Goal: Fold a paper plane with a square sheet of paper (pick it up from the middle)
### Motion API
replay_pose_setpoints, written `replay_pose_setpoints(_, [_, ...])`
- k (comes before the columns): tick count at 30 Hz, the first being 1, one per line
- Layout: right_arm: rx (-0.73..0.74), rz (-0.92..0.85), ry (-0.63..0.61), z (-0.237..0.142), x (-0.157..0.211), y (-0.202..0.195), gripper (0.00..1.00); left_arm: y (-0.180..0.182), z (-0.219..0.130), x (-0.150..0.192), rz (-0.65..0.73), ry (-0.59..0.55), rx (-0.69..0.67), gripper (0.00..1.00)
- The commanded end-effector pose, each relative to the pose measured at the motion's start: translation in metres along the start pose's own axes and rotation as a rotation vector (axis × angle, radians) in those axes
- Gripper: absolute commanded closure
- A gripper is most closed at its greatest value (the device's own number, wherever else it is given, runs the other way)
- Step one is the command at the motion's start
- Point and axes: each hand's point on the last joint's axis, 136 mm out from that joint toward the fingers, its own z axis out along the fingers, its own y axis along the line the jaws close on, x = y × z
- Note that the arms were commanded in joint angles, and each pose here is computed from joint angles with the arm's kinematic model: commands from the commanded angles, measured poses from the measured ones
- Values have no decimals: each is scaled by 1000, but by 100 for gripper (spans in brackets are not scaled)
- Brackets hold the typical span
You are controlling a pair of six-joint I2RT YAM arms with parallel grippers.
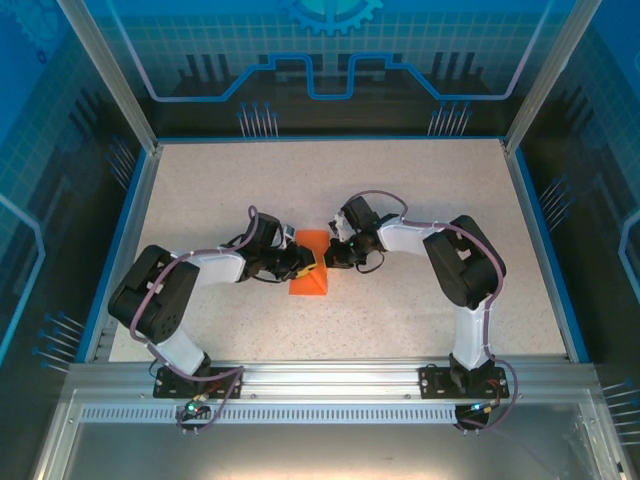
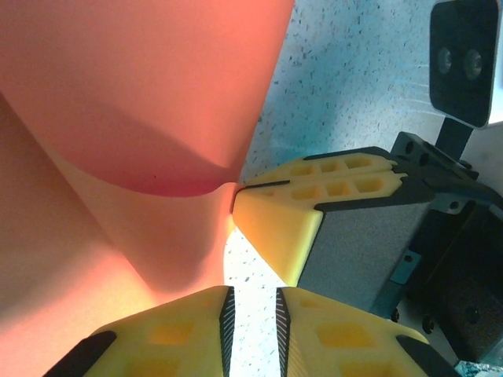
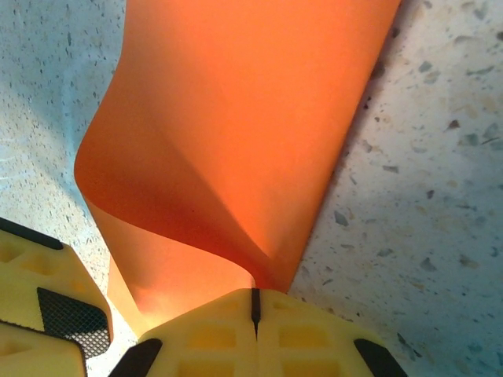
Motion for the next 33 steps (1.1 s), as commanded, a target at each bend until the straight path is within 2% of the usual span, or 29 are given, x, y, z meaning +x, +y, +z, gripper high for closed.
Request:
replay_pose_setpoints(1, [19, -13, 22, 5, 3, 0, 96, -3, 5, 1, 8, 26, -2, 76])
replay_pose_setpoints(18, [1, -10, 33, 10, 0, 3, 94, 22, 10, -2, -21, 10, -108, 79])
replay_pose_setpoints(33, [-22, -31, 16, 6, -5, 10, 94, 28, 7, -3, -21, -5, -149, 81])
